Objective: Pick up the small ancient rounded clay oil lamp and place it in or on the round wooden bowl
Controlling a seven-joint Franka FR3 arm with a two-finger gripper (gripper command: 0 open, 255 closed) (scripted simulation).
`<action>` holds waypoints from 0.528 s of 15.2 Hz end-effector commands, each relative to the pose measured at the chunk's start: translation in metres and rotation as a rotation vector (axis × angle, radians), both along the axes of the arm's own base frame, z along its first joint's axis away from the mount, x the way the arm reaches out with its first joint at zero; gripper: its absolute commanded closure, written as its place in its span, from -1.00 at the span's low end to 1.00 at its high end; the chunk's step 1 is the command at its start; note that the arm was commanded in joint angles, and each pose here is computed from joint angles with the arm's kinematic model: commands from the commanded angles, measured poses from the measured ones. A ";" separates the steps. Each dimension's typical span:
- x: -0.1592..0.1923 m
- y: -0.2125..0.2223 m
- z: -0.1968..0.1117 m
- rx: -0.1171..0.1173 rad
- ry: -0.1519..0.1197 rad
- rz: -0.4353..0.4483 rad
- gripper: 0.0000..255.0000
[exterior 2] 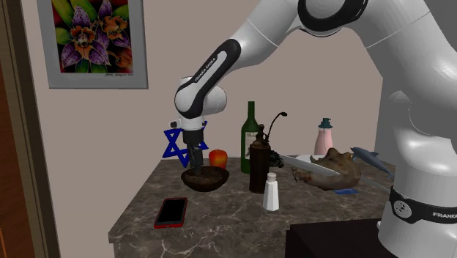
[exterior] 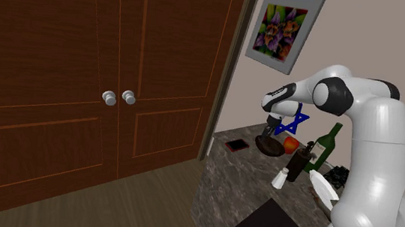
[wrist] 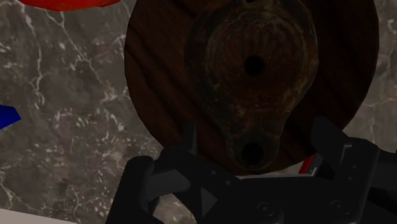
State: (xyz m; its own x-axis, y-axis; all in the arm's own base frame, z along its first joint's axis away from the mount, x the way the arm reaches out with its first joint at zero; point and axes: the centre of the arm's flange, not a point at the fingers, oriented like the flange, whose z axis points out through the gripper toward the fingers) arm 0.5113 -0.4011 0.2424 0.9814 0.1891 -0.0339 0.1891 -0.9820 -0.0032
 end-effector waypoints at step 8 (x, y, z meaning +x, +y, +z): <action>0.002 0.000 0.050 0.000 0.000 0.000 -1.00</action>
State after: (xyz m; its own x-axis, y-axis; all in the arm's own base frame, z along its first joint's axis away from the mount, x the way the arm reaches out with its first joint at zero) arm 0.5133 -0.4011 0.2906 0.9814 0.1891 -0.0329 0.1892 -0.9819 -0.0023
